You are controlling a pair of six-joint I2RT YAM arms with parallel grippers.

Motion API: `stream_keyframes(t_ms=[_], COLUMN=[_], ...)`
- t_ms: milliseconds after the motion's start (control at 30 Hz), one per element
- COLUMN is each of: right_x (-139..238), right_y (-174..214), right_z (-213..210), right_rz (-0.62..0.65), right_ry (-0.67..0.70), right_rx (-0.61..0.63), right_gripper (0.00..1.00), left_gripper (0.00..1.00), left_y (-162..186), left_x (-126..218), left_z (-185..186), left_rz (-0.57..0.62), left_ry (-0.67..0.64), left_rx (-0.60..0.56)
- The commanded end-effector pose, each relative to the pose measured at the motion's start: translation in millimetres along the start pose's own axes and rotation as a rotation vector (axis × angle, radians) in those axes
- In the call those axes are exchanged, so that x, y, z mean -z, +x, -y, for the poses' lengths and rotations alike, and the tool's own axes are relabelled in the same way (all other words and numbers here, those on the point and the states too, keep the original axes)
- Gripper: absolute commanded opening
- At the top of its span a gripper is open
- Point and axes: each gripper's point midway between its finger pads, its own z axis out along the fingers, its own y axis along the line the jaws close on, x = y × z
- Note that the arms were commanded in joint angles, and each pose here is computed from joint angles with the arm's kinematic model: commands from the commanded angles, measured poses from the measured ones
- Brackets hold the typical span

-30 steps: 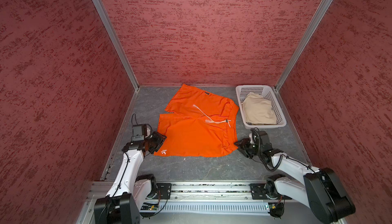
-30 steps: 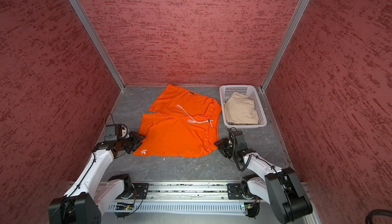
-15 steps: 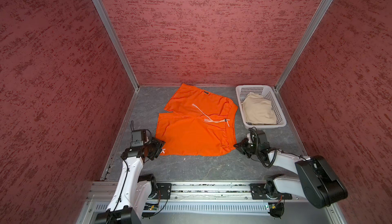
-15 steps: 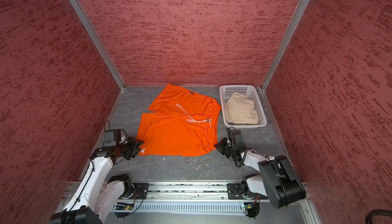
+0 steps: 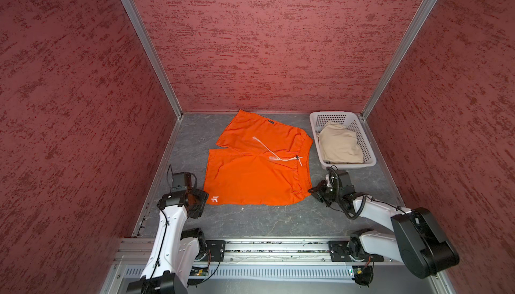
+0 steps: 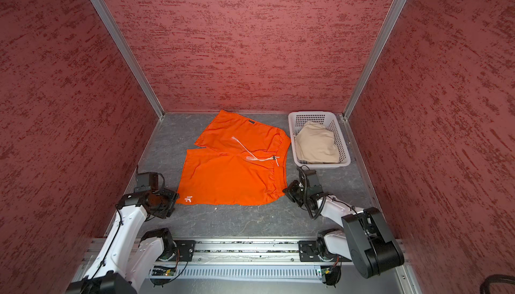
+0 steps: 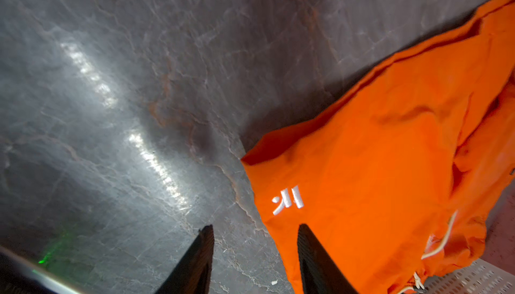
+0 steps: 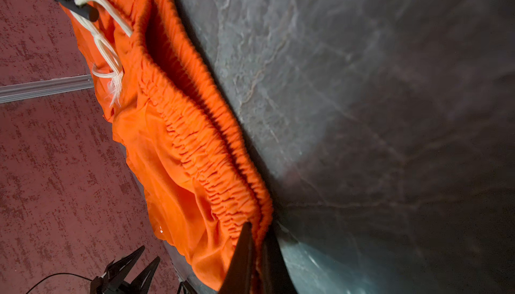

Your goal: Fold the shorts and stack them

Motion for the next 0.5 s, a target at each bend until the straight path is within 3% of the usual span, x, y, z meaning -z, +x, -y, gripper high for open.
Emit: stream_keyframes(t_ms=[0, 467], right_x=[-0.8, 4.7], right_y=[-7.0, -5.9], right_z=[-2.0, -6.9], right_rz=[0.023, 0.020], right_ry=[0.017, 0.018], right_rx=[0.001, 0.001], right_gripper=[0.06, 0.05], left_gripper=[0.50, 0.43], left_y=[-9.0, -25.5], left_x=[-7.5, -42.0], left_z=[6.1, 11.9], left_rz=[0.012, -0.008], left_ry=[-0.005, -0.076], left_rx=[-0.020, -0.055])
